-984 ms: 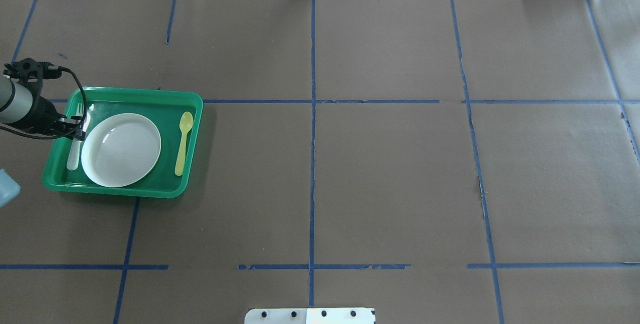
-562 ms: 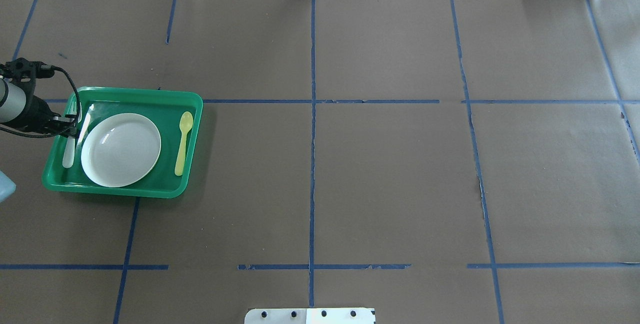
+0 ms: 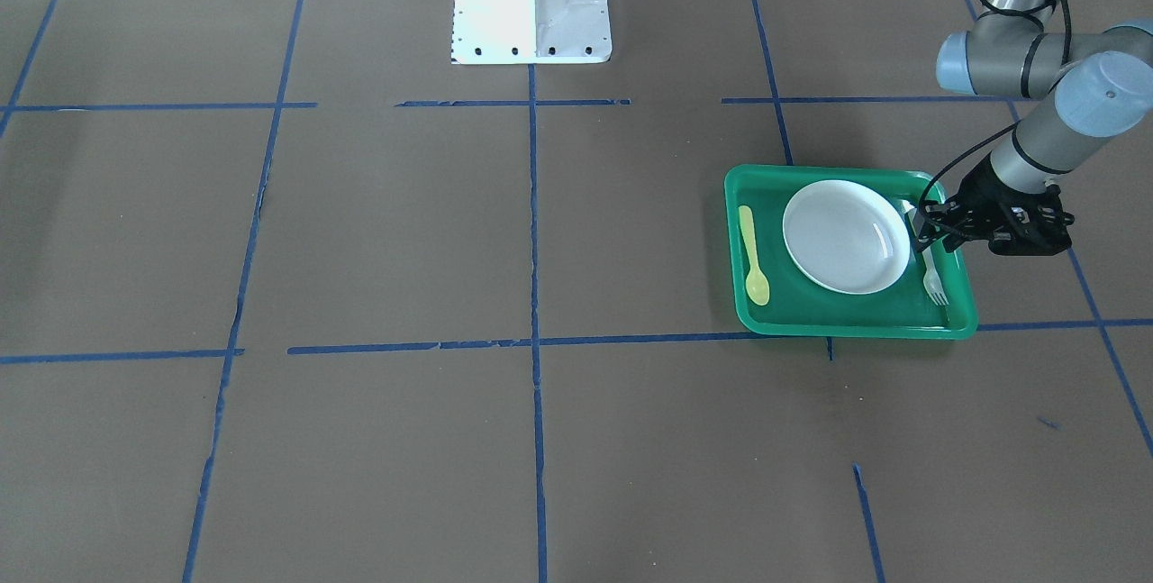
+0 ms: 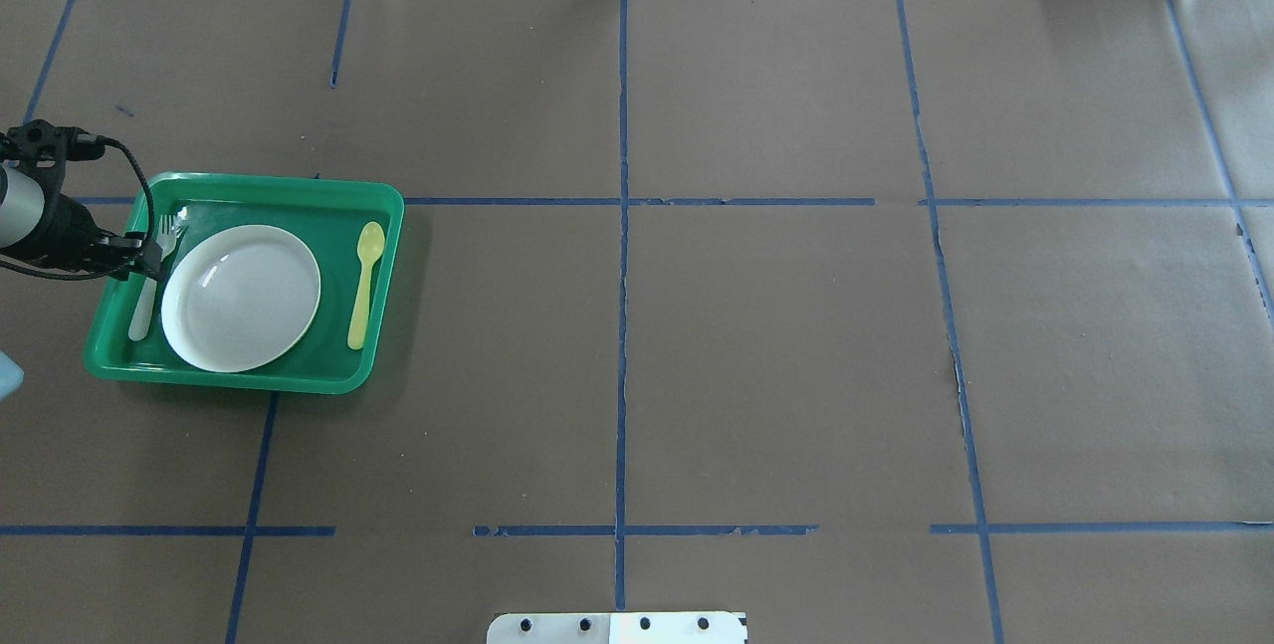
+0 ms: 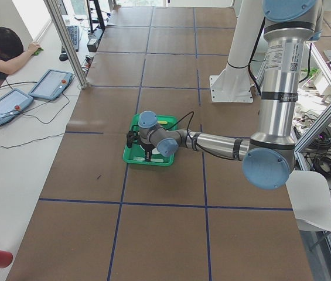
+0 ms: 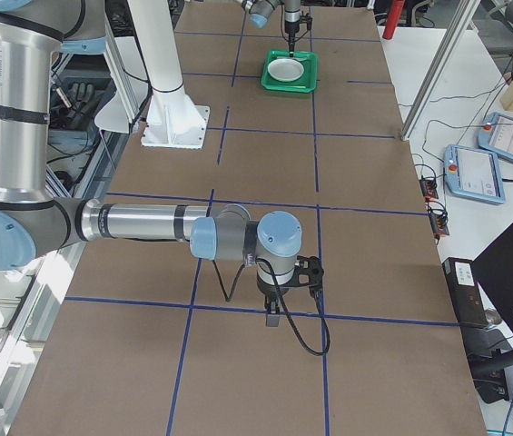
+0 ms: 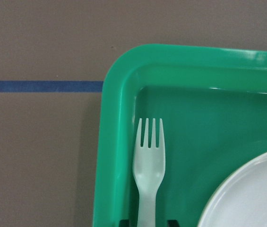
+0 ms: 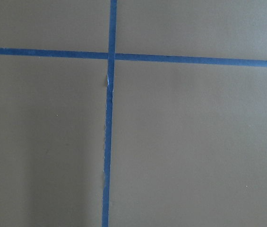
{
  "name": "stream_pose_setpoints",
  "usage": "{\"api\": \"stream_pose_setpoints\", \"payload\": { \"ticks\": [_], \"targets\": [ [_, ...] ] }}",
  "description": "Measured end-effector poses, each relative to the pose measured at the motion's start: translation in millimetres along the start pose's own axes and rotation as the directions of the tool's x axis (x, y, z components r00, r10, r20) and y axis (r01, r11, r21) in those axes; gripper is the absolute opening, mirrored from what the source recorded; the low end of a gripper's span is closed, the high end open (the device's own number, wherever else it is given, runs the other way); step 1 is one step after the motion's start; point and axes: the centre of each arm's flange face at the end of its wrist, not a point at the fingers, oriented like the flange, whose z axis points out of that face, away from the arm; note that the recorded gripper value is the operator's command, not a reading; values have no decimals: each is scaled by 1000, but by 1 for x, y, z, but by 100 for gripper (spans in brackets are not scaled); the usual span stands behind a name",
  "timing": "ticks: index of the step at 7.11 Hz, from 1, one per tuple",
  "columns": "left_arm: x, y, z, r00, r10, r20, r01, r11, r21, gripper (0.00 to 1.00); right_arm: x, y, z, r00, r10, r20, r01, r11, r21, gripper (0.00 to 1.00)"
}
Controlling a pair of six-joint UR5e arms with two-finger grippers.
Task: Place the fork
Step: 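Open the left gripper and raise it away from the fork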
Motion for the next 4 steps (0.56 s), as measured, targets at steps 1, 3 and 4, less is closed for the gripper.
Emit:
{"api": "stream_pose_setpoints", "payload": {
  "ticks": [1,3,4],
  "targets": [
    [-2,-4,-13,999,3,-33,-4,1000,-7,100,0,0,0,1000,0,0,0,1000,0,100],
    [-13,-24,-63,996,68,-62,-64,996,65,100,0,0,0,1000,0,0,0,1000,0,100],
    [-19,-33,-94,991,123,-51,-117,987,110,100,0,0,0,1000,-1,0,1,1000,0,100]
  ]
}}
